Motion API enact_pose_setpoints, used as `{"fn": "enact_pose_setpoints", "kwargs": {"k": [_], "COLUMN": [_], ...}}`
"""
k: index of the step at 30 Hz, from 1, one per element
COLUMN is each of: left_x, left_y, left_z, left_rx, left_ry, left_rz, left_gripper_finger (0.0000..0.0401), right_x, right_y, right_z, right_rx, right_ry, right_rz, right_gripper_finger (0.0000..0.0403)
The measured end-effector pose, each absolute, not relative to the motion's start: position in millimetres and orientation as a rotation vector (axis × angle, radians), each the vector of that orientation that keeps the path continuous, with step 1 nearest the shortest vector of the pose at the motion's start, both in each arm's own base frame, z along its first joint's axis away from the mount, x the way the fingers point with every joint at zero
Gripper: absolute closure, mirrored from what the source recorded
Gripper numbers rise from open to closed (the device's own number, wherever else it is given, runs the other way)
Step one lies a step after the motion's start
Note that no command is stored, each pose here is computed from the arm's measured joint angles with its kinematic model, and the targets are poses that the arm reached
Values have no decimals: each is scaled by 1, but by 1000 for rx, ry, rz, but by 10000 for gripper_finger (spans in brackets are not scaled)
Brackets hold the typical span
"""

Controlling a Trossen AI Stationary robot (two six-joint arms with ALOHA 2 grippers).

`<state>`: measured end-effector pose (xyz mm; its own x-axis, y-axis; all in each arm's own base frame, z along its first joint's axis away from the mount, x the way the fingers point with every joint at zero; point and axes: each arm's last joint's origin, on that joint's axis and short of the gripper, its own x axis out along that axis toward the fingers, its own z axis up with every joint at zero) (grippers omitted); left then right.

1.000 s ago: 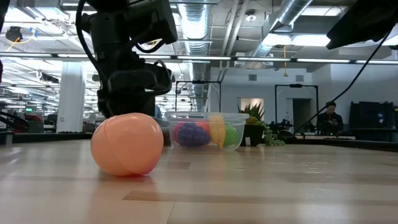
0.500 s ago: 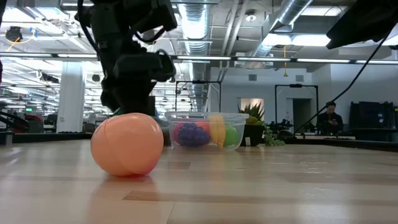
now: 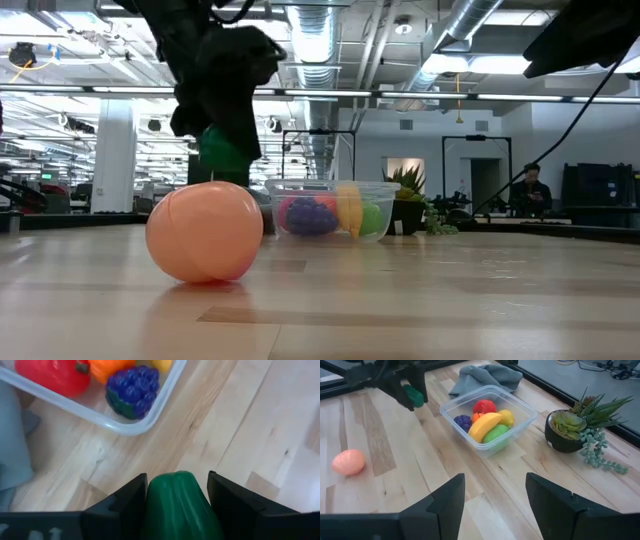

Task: Pick and placing Produce into tupperware
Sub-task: Put the green bell pepper into the transparent bin

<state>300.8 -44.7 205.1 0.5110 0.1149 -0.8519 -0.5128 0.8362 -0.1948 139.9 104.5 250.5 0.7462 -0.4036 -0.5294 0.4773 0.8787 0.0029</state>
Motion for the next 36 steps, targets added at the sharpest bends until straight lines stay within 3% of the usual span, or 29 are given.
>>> {"fn": "enact_pose_setpoints", "kwargs": {"k": [36], "left_x": [300], "left_y": [-52], "left_z": [223], "left_rx": [-460], "left_ry": [842], "left_rz": [362], "left_gripper_finger": [211], "right_x": [142], "right_y": [106], "right_z": [252], "right_rx": [189], "right_ry": [521], "right_rz": [-480], "right_gripper_finger": [168]}}
